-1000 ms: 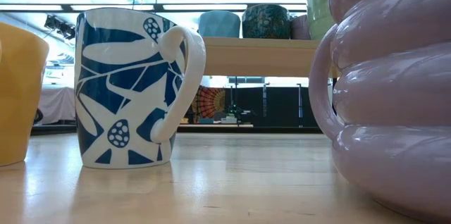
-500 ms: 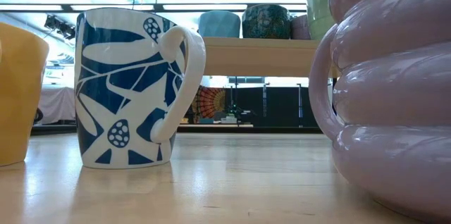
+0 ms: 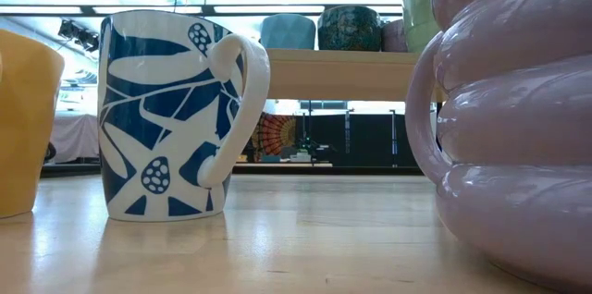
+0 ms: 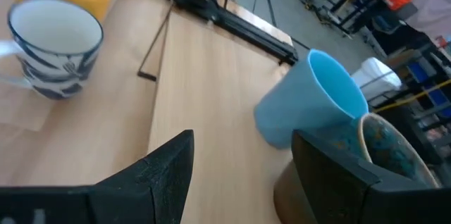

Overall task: Place coffee mugs
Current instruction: Put the blue patterned mug on the shelf

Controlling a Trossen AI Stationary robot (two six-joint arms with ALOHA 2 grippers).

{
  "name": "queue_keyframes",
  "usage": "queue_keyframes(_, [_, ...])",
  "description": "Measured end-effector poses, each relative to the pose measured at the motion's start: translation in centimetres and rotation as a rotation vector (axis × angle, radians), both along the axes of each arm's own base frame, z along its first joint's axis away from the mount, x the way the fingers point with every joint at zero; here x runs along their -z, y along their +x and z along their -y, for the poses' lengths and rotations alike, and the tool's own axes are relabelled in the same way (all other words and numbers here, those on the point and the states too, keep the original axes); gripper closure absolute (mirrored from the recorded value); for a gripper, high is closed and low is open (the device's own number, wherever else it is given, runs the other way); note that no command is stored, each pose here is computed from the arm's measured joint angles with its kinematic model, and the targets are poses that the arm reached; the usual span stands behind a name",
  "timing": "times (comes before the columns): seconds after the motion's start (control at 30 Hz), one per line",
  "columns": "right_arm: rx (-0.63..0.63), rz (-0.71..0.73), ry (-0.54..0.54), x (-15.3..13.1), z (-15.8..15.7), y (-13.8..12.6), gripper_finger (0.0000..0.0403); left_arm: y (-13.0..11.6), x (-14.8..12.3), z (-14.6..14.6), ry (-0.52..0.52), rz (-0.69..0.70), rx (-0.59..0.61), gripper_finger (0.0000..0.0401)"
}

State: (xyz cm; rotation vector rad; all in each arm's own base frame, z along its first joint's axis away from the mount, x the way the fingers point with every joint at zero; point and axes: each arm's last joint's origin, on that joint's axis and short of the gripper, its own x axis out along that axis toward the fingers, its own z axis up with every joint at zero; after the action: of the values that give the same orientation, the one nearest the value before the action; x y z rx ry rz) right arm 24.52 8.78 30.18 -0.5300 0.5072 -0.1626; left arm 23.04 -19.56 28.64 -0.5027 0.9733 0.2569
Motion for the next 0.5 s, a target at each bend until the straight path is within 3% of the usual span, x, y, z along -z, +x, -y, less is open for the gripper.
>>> queue_keyframes(0.13, [0.022,-0.019,0.007,0.2,0.1,-0.1,0.0158,2.0,0.7,-0.4,0.028,0.018,0.084,0.0259])
queue_keyframes(0.5, [0.032,-0.044,0.007,0.5,0.2,-0.3,0.0158,4.3,0.2,-0.8,-0.024,0.14,0.086,0.0259])
